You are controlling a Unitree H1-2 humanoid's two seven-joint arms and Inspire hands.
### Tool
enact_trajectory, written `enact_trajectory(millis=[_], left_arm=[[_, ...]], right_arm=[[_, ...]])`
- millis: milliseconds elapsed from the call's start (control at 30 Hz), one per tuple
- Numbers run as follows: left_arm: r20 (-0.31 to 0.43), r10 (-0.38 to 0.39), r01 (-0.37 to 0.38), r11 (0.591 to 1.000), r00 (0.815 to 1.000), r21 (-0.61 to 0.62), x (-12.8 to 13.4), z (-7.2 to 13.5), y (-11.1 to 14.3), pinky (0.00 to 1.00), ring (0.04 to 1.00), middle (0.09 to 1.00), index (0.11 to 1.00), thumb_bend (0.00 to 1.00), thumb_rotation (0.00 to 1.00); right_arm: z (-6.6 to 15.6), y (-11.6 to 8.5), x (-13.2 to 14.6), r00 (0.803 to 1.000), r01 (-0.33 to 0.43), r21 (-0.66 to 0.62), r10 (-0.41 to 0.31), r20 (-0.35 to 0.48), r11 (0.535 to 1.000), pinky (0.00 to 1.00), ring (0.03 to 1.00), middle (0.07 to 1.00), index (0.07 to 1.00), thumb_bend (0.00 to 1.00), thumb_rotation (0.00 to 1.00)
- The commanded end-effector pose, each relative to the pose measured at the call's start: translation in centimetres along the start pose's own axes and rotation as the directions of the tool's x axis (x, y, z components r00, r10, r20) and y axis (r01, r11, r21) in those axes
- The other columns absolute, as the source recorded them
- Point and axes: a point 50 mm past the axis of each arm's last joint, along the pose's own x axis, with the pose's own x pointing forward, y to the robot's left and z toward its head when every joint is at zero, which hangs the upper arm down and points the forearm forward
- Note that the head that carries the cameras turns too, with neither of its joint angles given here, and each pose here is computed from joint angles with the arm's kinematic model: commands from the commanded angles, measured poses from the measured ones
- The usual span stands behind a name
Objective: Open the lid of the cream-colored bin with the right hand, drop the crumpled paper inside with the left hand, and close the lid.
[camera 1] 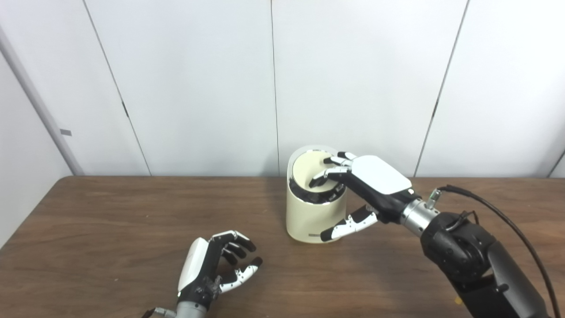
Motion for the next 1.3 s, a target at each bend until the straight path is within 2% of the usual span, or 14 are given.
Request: enact_trajectory(millis=[0,433,667,867,967,1033,1167,1267], left_arm=[[0.003,0.000,0.000,1.000,1.000,0.006,-0.3,0.2,0.2,0.44,0.544,0.609,0.496,0.51,0.05],[0.000,-0.002,0.002,1.000,1.000,0.001,-0.4,0.3,0.4,0.43,0.533,0.599,0.495,0.51,0.05],[0.000,-0.001,0.001,1.000,1.000,-0.002,-0.4,0.3,0.4,0.43,0.534,0.604,0.496,0.51,0.05],[-0.002,0.000,0.000,1.000,1.000,0.005,-0.3,0.3,0.4,0.44,0.541,0.602,0.496,0.51,0.05],[0.001,0.000,0.000,1.000,1.000,0.003,-0.2,0.3,0.5,0.44,0.540,0.604,0.496,0.51,0.05],[-0.001,-0.001,0.001,1.000,1.000,0.007,-0.2,0.3,0.6,0.44,0.541,0.606,0.496,0.51,0.05],[0.002,0.001,-0.001,1.000,1.000,0.006,-0.2,0.3,0.6,0.44,0.542,0.606,0.496,0.51,0.05],[-0.001,0.003,-0.003,1.000,1.000,0.008,-0.3,0.3,0.6,0.44,0.541,0.607,0.496,0.51,0.05]], right_arm=[[0.1,-0.3,0.2,0.998,-0.050,-0.065,0.051,0.021,0.997,0.98,0.925,0.724,0.724,0.71,0.54],[0.2,-0.1,0.3,0.989,-0.148,-0.109,0.146,-0.026,0.983,0.98,0.938,0.762,0.770,0.74,0.62],[0.2,-0.3,0.3,0.988,-0.153,-0.107,0.151,-0.027,0.982,0.97,0.947,0.778,0.781,0.75,0.62],[0.1,-1.6,0.1,0.999,-0.039,-0.029,0.039,-0.010,0.999,1.00,0.960,0.786,0.780,0.72,0.59],[0.0,-2.7,0.0,0.999,0.031,0.034,-0.030,-0.023,0.999,1.00,0.977,0.837,0.815,0.70,0.59],[0.0,-3.2,-0.3,0.997,0.078,0.068,-0.076,-0.031,0.995,0.95,0.978,0.873,0.844,0.69,0.59],[-0.3,-3.7,-1.3,0.979,0.200,0.128,-0.194,-0.061,0.971,0.86,0.953,0.916,0.905,0.68,0.57],[-1.0,-3.1,-2.0,0.964,0.265,0.196,-0.253,-0.081,0.944,0.83,0.942,0.935,0.931,0.71,0.49]])
